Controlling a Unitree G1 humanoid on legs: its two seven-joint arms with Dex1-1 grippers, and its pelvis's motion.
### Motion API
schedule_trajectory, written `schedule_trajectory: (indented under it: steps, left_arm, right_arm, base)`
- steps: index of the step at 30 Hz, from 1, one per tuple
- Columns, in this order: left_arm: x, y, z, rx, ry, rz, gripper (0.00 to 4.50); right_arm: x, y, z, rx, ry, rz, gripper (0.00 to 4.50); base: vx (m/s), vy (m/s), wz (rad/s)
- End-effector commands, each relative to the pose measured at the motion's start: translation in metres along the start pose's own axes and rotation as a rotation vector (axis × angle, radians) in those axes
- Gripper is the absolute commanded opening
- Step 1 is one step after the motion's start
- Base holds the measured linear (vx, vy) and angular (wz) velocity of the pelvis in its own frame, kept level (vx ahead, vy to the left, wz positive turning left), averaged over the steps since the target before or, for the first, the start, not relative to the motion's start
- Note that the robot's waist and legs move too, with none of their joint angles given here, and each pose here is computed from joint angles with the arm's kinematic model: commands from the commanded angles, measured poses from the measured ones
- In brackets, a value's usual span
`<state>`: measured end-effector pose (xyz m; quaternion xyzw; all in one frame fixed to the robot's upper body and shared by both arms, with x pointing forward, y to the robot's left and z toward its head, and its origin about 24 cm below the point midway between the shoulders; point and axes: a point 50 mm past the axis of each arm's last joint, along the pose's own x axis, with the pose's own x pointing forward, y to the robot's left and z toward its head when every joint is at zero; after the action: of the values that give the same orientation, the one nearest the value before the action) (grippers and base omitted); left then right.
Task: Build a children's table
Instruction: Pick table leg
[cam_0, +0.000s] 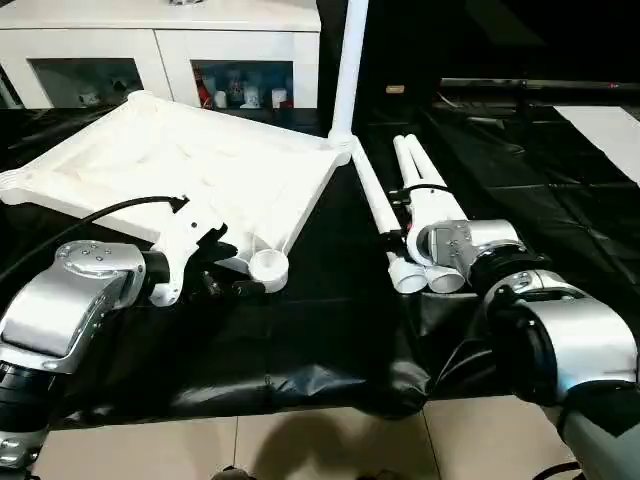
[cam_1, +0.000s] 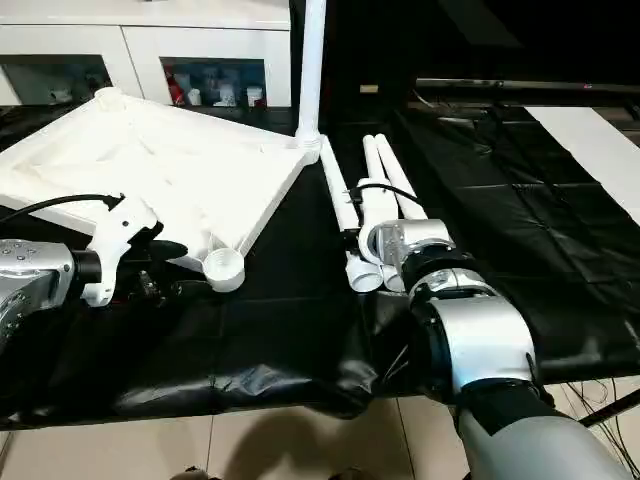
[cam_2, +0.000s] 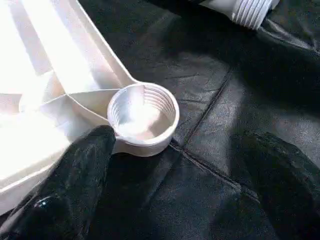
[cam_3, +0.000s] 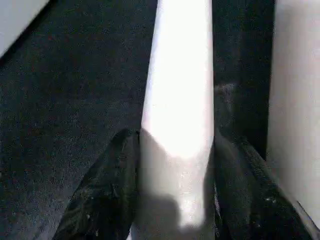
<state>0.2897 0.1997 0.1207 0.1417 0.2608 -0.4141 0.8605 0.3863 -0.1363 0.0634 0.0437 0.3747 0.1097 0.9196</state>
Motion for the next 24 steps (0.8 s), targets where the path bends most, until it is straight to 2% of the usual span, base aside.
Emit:
schedule_trajectory:
  steps: [1, 3, 4, 5, 6, 7, 8, 9, 12, 14, 16, 19, 21, 22, 23, 24]
  left_arm:
    - [0.001, 0.002, 0.007, 0.018, -0.022, 0.006, 4.5]
    - [0.001, 0.008, 0.012, 0.024, -0.049, 0.062, 4.5]
    - [0.001, 0.008, 0.012, 0.024, -0.049, 0.062, 4.5]
    - [0.001, 0.011, 0.014, 0.024, -0.056, 0.085, 4.5]
    - [0.001, 0.012, 0.015, 0.024, -0.064, 0.096, 4.5]
    - [0.0, 0.015, 0.019, 0.023, -0.088, 0.129, 4.5]
    - [0.0, 0.017, 0.021, 0.024, -0.107, 0.16, 4.5]
    - [0.0, 0.019, 0.023, 0.025, -0.118, 0.18, 4.5]
    - [0.0, 0.026, 0.032, 0.003, -0.186, 0.247, 4.5]
    - [0.003, 0.029, 0.043, -0.038, -0.281, 0.29, 4.5]
    - [0.006, 0.03, 0.053, -0.137, -0.373, 0.284, 4.5]
    - [0.01, 0.031, 0.068, -0.261, -0.516, 0.258, 4.5]
    - [0.017, 0.026, 0.083, -0.415, -0.625, 0.142, 4.5]
    - [0.024, 0.017, 0.098, -0.509, -0.695, 0.001, 4.5]
    - [0.024, 0.017, 0.098, -0.509, -0.695, 0.001, 4.5]
    - [0.027, 0.014, 0.104, -0.524, -0.706, -0.048, 4.5]
  right_arm:
    - [0.003, -0.004, -0.01, 0.044, 0.011, -0.014, 1.88]
    - [0.001, -0.002, 0.002, 0.099, -0.064, -0.011, 1.87]
    - [0.001, -0.002, 0.002, 0.099, -0.064, -0.011, 1.87]
    - [0.0, -0.001, 0.007, 0.131, -0.095, -0.006, 1.87]
    - [-0.001, 0.001, 0.012, 0.124, -0.122, 0.003, 1.87]
    - [-0.004, 0.005, 0.024, 0.133, -0.2, 0.028, 1.87]
    - [-0.005, 0.006, 0.03, 0.128, -0.244, 0.034, 1.86]
    - [-0.007, 0.007, 0.034, 0.123, -0.269, 0.036, 1.86]
    - [-0.013, 0.008, 0.05, 0.146, -0.428, 0.054, 1.86]
    - [-0.018, 0.01, 0.059, 0.188, -0.557, 0.092, 1.86]
    - [-0.023, 0.01, 0.063, 0.178, -0.662, 0.09, 1.86]
    - [-0.031, 0.013, 0.061, 0.147, -0.804, 0.089, 1.86]
    - [-0.043, 0.025, 0.058, 0.142, -0.931, 0.201, 1.86]
    - [-0.055, 0.04, 0.054, 0.067, -1.004, 0.328, 1.86]
    - [-0.055, 0.04, 0.054, 0.067, -1.004, 0.328, 1.86]
    - [-0.06, 0.05, 0.051, 0.004, -1.016, 0.397, 1.86]
  base:
    - [0.0, 0.0, 0.0]
    - [0.0, 0.0, 0.0]
    - [0.0, 0.0, 0.0]
    - [0.0, 0.0, 0.0]
    - [0.0, 0.0, 0.0]
    - [0.0, 0.0, 0.0]
    - [0.0, 0.0, 0.0]
    - [0.0, 0.0, 0.0]
    - [0.0, 0.0, 0.0]
    - [0.0, 0.0, 0.0]
    - [0.0, 0.0, 0.0]
    - [0.0, 0.0, 0.0]
    - [0.0, 0.0, 0.0]
    - [0.0, 0.0, 0.0]
    - [0.0, 0.0, 0.0]
    - [0.0, 0.0, 0.0]
